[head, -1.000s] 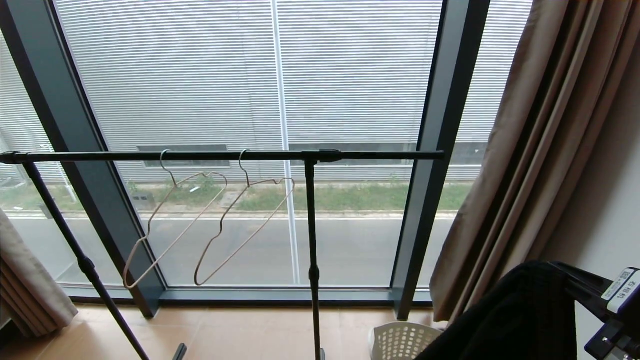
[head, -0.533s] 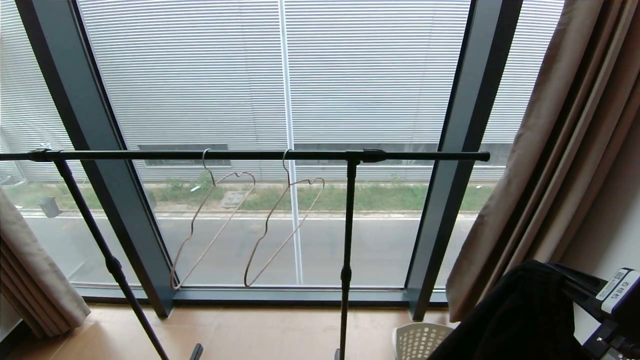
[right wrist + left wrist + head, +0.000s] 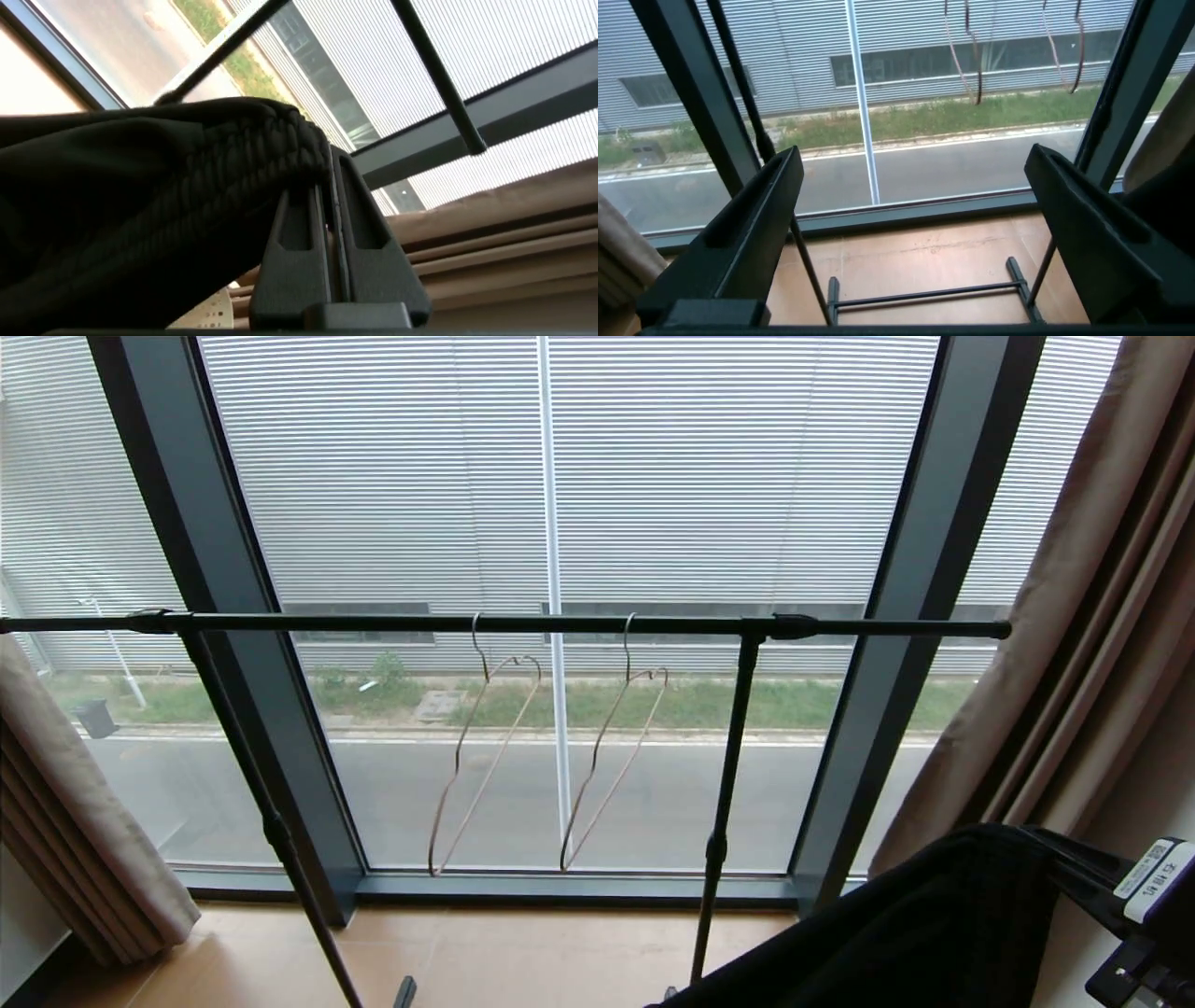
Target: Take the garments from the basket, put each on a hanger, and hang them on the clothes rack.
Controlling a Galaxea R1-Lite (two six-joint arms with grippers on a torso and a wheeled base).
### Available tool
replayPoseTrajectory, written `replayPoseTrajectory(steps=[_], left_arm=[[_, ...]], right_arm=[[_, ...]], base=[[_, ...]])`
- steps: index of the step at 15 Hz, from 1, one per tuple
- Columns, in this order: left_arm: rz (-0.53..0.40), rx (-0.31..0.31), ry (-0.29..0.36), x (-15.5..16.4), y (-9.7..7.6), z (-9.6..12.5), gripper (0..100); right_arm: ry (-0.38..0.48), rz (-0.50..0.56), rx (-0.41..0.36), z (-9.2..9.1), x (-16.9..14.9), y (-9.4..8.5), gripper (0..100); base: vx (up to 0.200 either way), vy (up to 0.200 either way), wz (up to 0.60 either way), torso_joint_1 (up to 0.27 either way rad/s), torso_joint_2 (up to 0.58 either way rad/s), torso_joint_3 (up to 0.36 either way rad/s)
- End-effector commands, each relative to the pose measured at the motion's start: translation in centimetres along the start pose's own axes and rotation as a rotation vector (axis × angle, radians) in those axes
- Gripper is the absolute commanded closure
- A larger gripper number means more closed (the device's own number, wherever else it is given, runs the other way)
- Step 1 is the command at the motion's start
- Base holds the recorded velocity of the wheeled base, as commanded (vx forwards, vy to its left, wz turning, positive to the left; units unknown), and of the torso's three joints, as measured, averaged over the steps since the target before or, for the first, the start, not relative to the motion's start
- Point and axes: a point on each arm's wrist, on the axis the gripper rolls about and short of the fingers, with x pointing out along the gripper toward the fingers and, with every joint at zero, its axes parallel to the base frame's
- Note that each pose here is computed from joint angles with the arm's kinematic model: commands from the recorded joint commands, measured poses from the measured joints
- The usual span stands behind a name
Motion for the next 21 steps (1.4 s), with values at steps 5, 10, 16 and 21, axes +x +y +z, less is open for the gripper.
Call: replayPoseTrajectory(steps=[5, 10, 16, 21], left_arm=[[0.000, 0.000, 0.001, 0.01, 0.00, 0.01, 0], [0.000, 0.000, 0.003, 0.01, 0.00, -0.01, 0], [0.000, 0.000, 0.001, 0.01, 0.00, 0.01, 0], [0.000, 0.000, 0.001, 0.01, 0.00, 0.01, 0]], right_arm=[[0.001, 0.001, -0.001, -0.03, -0.01, 0.03, 100], [0.001, 0.001, -0.001, -0.03, -0.01, 0.03, 100], [0.004, 0.010, -0.004, -0.22, -0.02, 0.21, 100], [-0.005, 0.007, 0.001, -0.26, -0.27, 0.14, 100]], base=[[0.000, 0.200, 0.00, 0.003, 0.00, 0.001], [0.000, 0.120, 0.00, 0.002, 0.00, 0.000], [0.000, 0.000, 0.00, 0.000, 0.00, 0.000], [0.000, 0.000, -0.12, 0.000, 0.00, 0.001]])
